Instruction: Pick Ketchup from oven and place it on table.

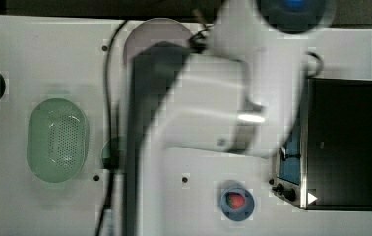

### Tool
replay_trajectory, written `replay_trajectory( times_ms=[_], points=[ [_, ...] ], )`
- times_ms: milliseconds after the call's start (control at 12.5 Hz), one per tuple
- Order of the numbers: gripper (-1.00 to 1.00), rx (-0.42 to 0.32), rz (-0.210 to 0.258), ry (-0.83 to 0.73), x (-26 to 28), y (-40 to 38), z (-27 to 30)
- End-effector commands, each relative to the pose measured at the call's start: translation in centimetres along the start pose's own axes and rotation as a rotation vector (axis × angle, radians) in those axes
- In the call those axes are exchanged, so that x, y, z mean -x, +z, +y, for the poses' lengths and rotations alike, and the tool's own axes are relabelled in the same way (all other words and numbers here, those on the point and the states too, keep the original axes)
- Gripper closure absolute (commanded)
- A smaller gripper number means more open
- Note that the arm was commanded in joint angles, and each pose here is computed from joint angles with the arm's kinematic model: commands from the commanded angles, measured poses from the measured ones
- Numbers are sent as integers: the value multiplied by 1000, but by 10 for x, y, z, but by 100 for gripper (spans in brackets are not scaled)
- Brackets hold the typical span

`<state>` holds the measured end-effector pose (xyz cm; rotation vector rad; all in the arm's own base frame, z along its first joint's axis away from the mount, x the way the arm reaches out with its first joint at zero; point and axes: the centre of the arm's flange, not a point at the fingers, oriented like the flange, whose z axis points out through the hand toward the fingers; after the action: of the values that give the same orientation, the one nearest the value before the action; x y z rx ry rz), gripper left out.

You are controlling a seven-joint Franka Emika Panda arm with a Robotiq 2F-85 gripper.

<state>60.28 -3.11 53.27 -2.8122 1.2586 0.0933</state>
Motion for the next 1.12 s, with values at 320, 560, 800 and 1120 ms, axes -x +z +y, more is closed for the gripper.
replay_trajectory(
  times_ms=[320,560,800,1120],
  points=[
    [-24,167,-64,196,25,112,3],
    [-24,168,-53,238,25,176,24],
    [-24,206,-61,248,34,244,45],
    [-24,187,5,240,35,319,54]
  ],
)
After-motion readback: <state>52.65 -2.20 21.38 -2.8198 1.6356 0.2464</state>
